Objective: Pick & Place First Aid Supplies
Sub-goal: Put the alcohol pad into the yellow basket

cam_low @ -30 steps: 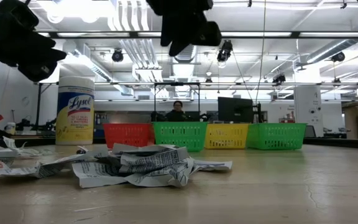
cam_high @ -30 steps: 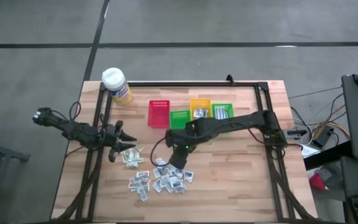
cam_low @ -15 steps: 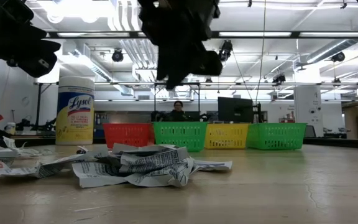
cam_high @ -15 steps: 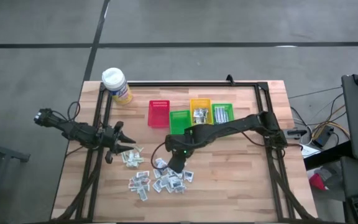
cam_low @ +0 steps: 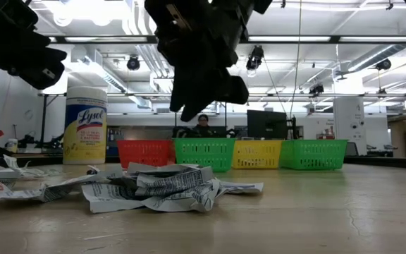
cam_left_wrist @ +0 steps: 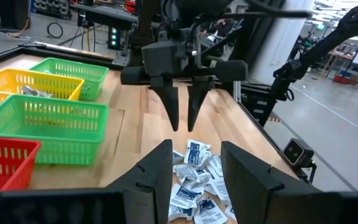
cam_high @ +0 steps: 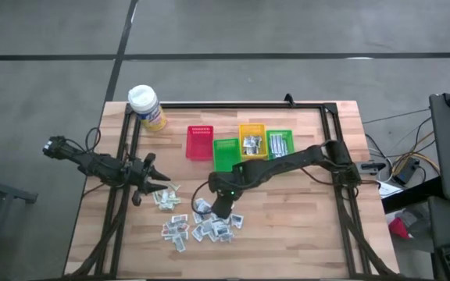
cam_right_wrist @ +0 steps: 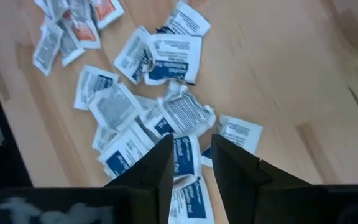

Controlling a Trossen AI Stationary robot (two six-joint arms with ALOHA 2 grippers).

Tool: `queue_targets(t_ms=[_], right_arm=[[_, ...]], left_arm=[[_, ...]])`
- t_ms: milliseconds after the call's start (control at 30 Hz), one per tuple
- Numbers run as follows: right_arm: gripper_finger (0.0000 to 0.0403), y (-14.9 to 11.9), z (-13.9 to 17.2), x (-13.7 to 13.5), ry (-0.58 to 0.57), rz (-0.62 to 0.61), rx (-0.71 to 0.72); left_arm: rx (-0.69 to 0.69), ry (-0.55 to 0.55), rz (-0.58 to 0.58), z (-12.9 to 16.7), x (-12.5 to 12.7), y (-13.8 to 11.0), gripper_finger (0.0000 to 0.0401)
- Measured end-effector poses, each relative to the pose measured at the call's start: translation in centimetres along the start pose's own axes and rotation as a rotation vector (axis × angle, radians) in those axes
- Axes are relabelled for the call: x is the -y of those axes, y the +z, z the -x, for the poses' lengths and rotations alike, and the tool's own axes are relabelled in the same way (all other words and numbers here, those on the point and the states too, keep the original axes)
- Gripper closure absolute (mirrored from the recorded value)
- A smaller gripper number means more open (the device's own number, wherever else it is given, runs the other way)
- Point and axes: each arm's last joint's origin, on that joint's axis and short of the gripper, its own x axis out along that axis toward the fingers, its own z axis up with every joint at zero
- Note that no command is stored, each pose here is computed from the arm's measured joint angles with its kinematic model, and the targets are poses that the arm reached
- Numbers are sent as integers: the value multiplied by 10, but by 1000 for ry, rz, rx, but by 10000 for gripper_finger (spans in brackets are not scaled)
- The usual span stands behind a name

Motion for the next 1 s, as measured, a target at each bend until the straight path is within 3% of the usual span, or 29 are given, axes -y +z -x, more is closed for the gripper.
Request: queue_targets(t_ms=[700, 1000], right_arm=[[275, -4, -33, 7, 20, -31, -69], [278, -4, -33, 9, -5, 32, -57]], left_arm=[[-42, -46, 7, 0, 1, -3, 270], [-42, -50, 13, 0, 1, -3, 270]])
